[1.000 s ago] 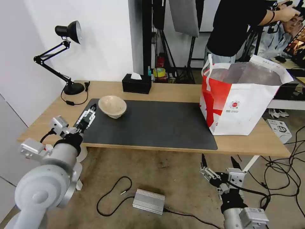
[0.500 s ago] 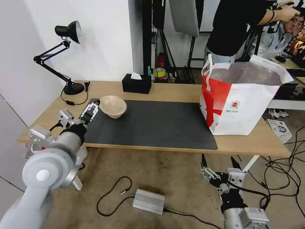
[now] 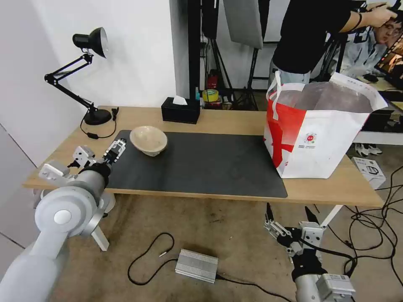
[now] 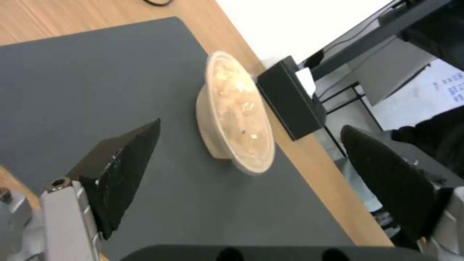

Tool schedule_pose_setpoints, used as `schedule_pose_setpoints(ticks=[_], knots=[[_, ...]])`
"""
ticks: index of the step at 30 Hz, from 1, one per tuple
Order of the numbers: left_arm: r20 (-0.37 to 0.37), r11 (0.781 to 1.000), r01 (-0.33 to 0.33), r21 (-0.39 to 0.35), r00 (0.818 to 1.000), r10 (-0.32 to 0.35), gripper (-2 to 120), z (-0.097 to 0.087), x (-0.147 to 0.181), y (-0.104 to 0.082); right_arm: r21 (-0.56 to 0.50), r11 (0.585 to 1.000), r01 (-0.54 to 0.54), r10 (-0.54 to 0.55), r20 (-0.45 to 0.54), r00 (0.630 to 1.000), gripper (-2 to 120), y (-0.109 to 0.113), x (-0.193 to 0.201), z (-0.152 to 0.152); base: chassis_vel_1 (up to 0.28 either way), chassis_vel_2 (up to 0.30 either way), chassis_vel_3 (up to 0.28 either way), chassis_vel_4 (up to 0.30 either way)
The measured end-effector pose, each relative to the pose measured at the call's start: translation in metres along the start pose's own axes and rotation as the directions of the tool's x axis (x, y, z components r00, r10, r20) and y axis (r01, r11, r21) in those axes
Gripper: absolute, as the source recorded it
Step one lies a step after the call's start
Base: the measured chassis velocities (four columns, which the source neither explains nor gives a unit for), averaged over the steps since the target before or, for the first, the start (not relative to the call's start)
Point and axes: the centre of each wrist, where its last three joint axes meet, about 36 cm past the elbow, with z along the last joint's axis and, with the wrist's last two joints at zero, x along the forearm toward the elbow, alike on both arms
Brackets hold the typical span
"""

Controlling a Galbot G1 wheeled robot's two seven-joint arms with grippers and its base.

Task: Pick up the trash from the table and place it into the takeout bag.

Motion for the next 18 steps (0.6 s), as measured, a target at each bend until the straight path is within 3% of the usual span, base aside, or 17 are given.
schedule_pose_setpoints(ticks=[18], knots=[[-0.076, 0.999, 0.001, 0.036, 0.997, 0.001, 100, 0.000, -0.028, -0.015, 0.000, 1.000, 0.000, 0.000, 0.000, 1.000, 100, 0.000, 0.000, 0.000, 0.000, 0.000, 0.000, 0.000]])
